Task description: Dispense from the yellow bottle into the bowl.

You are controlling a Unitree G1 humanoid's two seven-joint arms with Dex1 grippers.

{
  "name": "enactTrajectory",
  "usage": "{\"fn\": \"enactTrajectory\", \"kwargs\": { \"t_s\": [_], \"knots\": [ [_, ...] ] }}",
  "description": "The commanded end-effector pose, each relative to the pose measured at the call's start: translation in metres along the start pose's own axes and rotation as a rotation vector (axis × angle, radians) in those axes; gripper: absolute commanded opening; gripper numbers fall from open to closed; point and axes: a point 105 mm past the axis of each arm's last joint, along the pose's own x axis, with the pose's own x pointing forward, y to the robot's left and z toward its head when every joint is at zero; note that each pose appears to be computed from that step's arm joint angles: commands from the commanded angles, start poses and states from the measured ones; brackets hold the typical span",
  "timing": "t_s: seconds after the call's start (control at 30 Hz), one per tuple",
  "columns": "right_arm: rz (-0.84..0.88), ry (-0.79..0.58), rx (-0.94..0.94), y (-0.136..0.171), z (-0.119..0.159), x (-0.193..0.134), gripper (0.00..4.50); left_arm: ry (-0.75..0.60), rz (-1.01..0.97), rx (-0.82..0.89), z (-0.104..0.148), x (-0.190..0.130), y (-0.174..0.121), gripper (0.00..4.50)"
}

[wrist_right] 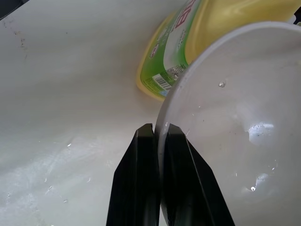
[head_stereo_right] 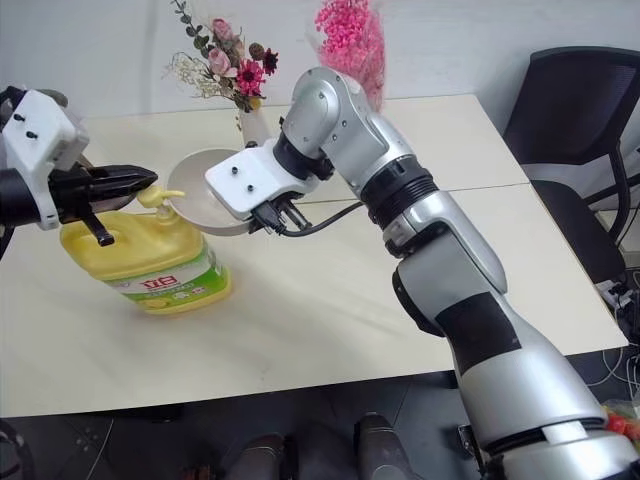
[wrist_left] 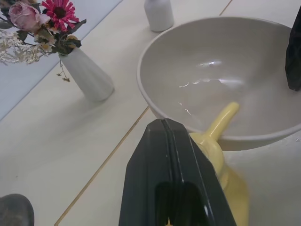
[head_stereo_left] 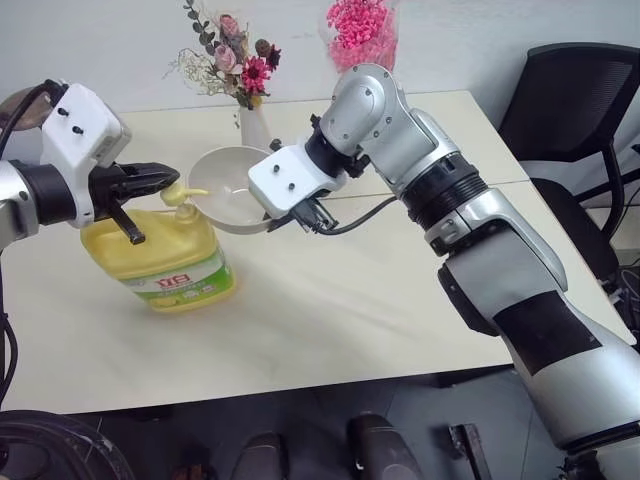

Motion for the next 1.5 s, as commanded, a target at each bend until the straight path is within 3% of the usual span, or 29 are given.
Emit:
{"fn": "enactTrajectory", "kwargs": {
  "t_s": [0.03,0.17,0.3,0.43,0.57,0.67,0.9,1.07,1.3,1.47,1.5],
  "knots": [
    [0.020,-0.016,-0.108,-0.010,0.025,-0.009,0.00,0.217,-0.157,-0.120,-0.063,0.020,-0.033,0.02],
    [0.021,-0.016,-0.108,-0.011,0.025,-0.009,0.00,0.238,-0.164,-0.095,-0.068,0.020,-0.034,0.02],
    [0.016,-0.017,-0.106,-0.011,0.025,-0.008,0.00,0.178,-0.134,-0.111,-0.056,0.021,-0.027,0.02],
    [0.010,-0.025,-0.099,-0.011,0.024,-0.009,0.00,-0.071,-0.112,-0.184,-0.009,0.016,-0.014,0.02],
    [0.004,-0.037,-0.077,-0.007,0.019,-0.011,0.00,-0.305,-0.157,-0.276,0.035,-0.012,-0.009,0.02],
    [-0.002,-0.044,-0.058,-0.003,0.015,-0.013,0.00,-0.376,-0.194,-0.306,0.049,-0.030,-0.011,0.58],
    [-0.051,-0.066,0.119,0.035,-0.023,-0.025,0.00,-0.467,-0.362,-0.297,0.076,-0.077,-0.036,2.64],
    [-0.113,0.020,0.300,0.097,-0.074,-0.030,0.00,-0.345,-0.432,-0.242,0.065,-0.097,-0.067,4.09],
    [-0.225,0.274,0.497,0.178,-0.145,-0.028,0.00,-0.126,-0.404,-0.217,0.018,-0.095,-0.101,4.09],
    [-0.293,0.366,0.576,0.203,-0.174,-0.017,0.00,-0.105,-0.379,-0.196,0.001,-0.091,-0.109,4.09],
    [-0.295,0.363,0.593,0.207,-0.177,-0.014,0.26,-0.117,-0.370,-0.203,-0.001,-0.090,-0.108,4.12]
  ]
}}
